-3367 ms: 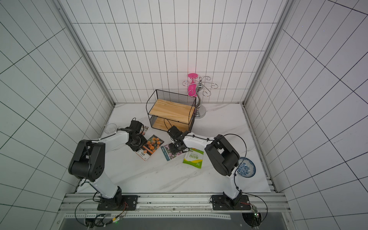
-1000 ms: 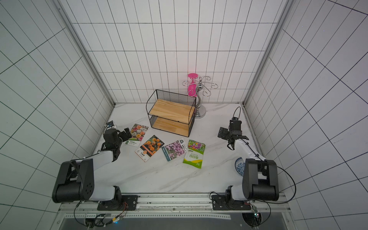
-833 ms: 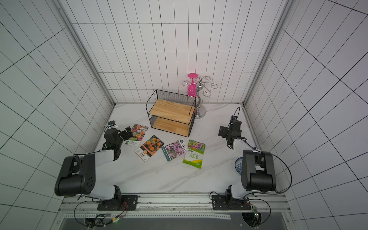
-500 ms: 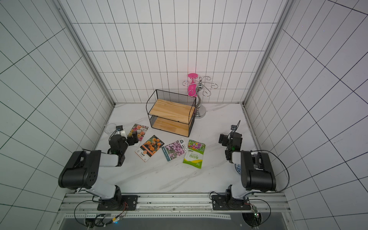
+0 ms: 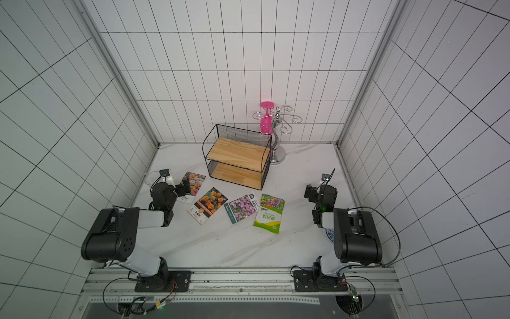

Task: Take the seed bag off the shelf
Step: Reset both arms

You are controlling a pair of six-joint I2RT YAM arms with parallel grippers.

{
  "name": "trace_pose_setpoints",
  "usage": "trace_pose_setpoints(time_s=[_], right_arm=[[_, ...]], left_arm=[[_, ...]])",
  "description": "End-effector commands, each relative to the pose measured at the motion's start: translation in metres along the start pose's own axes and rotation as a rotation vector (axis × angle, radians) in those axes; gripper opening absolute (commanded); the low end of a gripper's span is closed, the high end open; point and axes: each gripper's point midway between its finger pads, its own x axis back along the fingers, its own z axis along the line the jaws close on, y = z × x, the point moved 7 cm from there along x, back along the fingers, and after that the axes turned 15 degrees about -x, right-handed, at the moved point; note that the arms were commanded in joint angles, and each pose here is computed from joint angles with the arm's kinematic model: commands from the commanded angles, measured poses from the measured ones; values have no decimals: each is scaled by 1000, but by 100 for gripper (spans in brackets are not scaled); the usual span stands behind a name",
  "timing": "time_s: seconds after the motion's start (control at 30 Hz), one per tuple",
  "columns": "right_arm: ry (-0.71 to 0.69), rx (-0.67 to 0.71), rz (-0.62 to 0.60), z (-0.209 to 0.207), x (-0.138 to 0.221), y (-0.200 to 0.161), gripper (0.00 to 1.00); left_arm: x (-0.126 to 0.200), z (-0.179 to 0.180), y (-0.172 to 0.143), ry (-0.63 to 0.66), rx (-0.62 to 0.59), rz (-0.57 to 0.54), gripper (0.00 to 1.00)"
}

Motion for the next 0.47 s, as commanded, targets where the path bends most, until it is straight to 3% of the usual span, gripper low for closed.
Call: trace_pose_setpoints(time_s=[0.0,0.43], right_arm=[[6,-5,-55,2,-2,17,99],[4,-6,-56,2,-2,16,99]], left_arm=[[0,0,9,10,-17,-16,98],[-1,1,9,16,-12,-11,99]])
